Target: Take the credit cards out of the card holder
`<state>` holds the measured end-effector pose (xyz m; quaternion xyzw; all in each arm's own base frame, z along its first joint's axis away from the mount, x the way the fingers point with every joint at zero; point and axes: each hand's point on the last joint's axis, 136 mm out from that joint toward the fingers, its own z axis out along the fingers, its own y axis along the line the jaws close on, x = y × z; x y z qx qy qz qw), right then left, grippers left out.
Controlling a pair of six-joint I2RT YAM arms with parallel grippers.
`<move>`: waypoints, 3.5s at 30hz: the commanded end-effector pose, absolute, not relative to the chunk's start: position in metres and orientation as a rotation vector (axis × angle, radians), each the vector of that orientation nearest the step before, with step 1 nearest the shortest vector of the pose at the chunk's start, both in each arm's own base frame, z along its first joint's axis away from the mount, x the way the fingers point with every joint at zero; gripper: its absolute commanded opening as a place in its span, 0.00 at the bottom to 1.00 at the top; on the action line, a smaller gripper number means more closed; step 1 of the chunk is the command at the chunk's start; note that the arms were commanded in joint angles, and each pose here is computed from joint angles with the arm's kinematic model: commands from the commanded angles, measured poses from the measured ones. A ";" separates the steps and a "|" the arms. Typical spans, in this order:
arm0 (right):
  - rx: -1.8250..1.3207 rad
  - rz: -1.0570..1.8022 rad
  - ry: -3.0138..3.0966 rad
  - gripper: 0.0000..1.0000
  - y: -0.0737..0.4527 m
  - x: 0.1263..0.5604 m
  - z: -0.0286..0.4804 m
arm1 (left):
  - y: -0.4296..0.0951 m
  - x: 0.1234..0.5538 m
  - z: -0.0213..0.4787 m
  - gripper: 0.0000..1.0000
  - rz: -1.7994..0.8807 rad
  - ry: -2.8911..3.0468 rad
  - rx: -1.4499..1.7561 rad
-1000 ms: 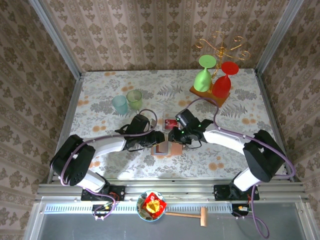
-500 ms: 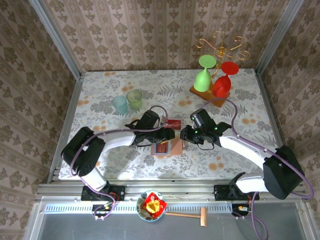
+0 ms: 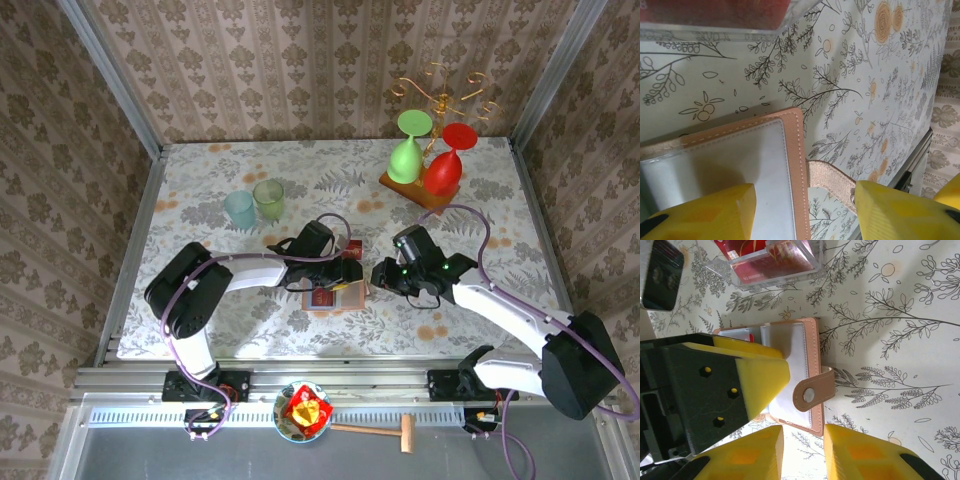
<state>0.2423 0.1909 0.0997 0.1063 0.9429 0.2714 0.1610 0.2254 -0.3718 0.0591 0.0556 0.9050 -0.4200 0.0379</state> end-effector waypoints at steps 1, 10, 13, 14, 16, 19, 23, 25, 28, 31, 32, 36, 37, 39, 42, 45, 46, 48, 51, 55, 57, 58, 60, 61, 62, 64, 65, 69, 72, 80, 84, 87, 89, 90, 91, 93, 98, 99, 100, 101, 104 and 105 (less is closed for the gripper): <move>0.330 0.767 2.697 0.28 0.188 0.240 0.096 | -0.379 0.224 0.068 0.55 -1.333 2.757 0.194; 0.348 0.856 2.673 0.28 0.200 0.247 0.100 | -0.372 0.227 0.081 0.55 -1.351 2.708 0.177; 0.340 0.867 2.676 0.27 0.204 0.248 0.101 | -0.367 0.228 0.086 0.55 -1.346 2.694 0.168; 0.336 0.871 2.677 0.27 0.206 0.249 0.102 | -0.365 0.229 0.088 0.55 -1.344 2.687 0.166; 0.323 0.875 2.680 0.27 0.210 0.250 0.102 | -0.361 0.230 0.090 0.55 -1.335 2.680 0.160; 0.305 0.883 2.686 0.27 0.217 0.252 0.103 | -0.352 0.230 0.091 0.55 -1.319 2.672 0.141; 0.271 0.892 2.696 0.27 0.229 0.255 0.104 | -0.339 0.229 0.089 0.54 -1.303 2.670 0.112; 0.249 0.895 2.700 0.27 0.236 0.256 0.104 | -0.332 0.227 0.088 0.54 -1.294 2.668 0.098; 0.222 0.900 2.701 0.26 0.246 0.259 0.105 | -0.321 0.226 0.087 0.54 -1.278 2.667 0.071; 0.205 0.893 2.724 0.26 0.255 0.261 0.100 | -0.309 0.224 0.084 0.54 -1.251 2.672 0.053; 0.196 0.894 2.730 0.26 0.258 0.262 0.099 | -0.304 0.224 0.082 0.54 -1.234 2.678 0.045; 0.164 0.892 2.755 0.26 0.271 0.265 0.095 | -0.289 0.221 0.078 0.54 -1.173 2.692 0.028; 0.158 0.891 2.761 0.26 0.273 0.265 0.094 | -0.286 0.220 0.078 0.54 -1.163 2.692 0.025; 0.144 0.891 2.774 0.26 0.279 0.265 0.090 | -0.280 0.219 0.075 0.54 -1.151 2.693 0.008; 0.127 0.894 2.790 0.26 0.287 0.266 0.085 | -0.272 0.219 0.071 0.54 -1.135 2.698 -0.016; 0.116 0.889 2.809 0.26 0.293 0.266 0.079 | -0.265 0.217 0.064 0.54 -1.111 2.713 -0.027; 0.110 0.889 2.812 0.26 0.295 0.266 0.078 | -0.263 0.216 0.060 0.54 -1.104 2.723 -0.031; 0.106 0.885 2.823 0.26 0.299 0.266 0.073 | -0.259 0.215 0.053 0.54 -1.094 2.742 -0.038; 0.103 0.885 2.839 0.26 0.303 0.266 0.067 | -0.257 0.214 0.047 0.54 -1.091 2.761 -0.047; 0.100 0.879 2.853 0.26 0.306 0.266 0.061 | -0.255 0.212 0.043 0.53 -1.083 2.772 -0.048; 0.100 0.875 2.862 0.25 0.307 0.266 0.057 | -0.255 0.212 0.041 0.53 -1.082 2.777 -0.050; 0.104 0.877 2.865 0.25 0.307 0.266 0.056 | -0.255 0.211 0.040 0.53 -1.083 2.779 -0.050; 0.103 0.880 2.870 0.25 0.309 0.265 0.054 | -0.255 0.210 0.038 0.53 -1.085 2.785 -0.051; 0.103 0.881 2.870 0.25 0.309 0.265 0.053 | -0.254 0.209 0.038 0.53 -1.086 2.786 -0.054; 0.101 0.882 2.872 0.24 0.309 0.264 0.052 | -0.254 0.209 0.037 0.52 -1.086 2.788 -0.055; 0.100 0.880 2.877 0.24 0.310 0.263 0.051 | -0.253 0.208 0.035 0.52 -1.090 2.789 -0.064; 0.101 0.881 2.879 0.24 0.310 0.264 0.050 | -0.253 0.207 0.034 0.52 -1.092 2.790 -0.070; 0.097 0.886 2.889 0.24 0.312 0.263 0.047 | -0.254 0.206 0.034 0.51 -1.101 2.788 -0.078; 0.095 0.888 2.891 0.23 0.313 0.263 0.045 | -0.254 0.206 0.035 0.50 -1.103 2.785 -0.076; 0.087 0.890 2.902 0.21 0.315 0.260 0.041 | -0.253 0.206 0.034 0.49 -1.095 2.789 -0.083; 0.087 0.887 2.908 0.21 0.316 0.260 0.038 | -0.253 0.206 0.035 0.49 -1.097 2.787 -0.082; 0.088 0.884 2.919 0.21 0.316 0.259 0.035 | -0.254 0.205 0.034 0.49 -1.097 2.789 -0.081; 0.085 0.883 2.918 0.21 0.316 0.260 0.035 | -0.253 0.205 0.034 0.49 -1.096 2.790 -0.082; 0.086 0.877 2.922 0.21 0.315 0.259 0.034 | -0.253 0.205 0.034 0.49 -1.095 2.791 -0.081; 0.084 0.873 2.924 0.21 0.315 0.259 0.033 | -0.253 0.205 0.034 0.49 -1.095 2.790 -0.082; 0.083 0.861 2.930 0.22 0.313 0.258 0.033 | -0.253 0.205 0.033 0.49 -1.093 2.791 -0.083; 0.082 0.835 2.940 0.26 0.310 0.257 0.031 | -0.254 0.206 0.034 0.49 -1.094 2.788 -0.082; 0.080 0.828 2.942 0.27 0.310 0.257 0.031 | -0.253 0.206 0.034 0.49 -1.093 2.788 -0.082; 0.079 0.823 2.942 0.27 0.309 0.257 0.032 | -0.253 0.206 0.034 0.49 -1.093 2.788 -0.082; 0.079 0.818 2.941 0.28 0.309 0.257 0.032 | -0.253 0.206 0.033 0.49 -1.091 2.790 -0.085; 0.076 0.803 2.940 0.29 0.307 0.257 0.034 | -0.254 0.206 0.033 0.49 -1.093 2.790 -0.084; 0.075 0.801 2.940 0.29 0.306 0.257 0.035 | -0.254 0.206 0.033 0.49 -1.093 2.789 -0.083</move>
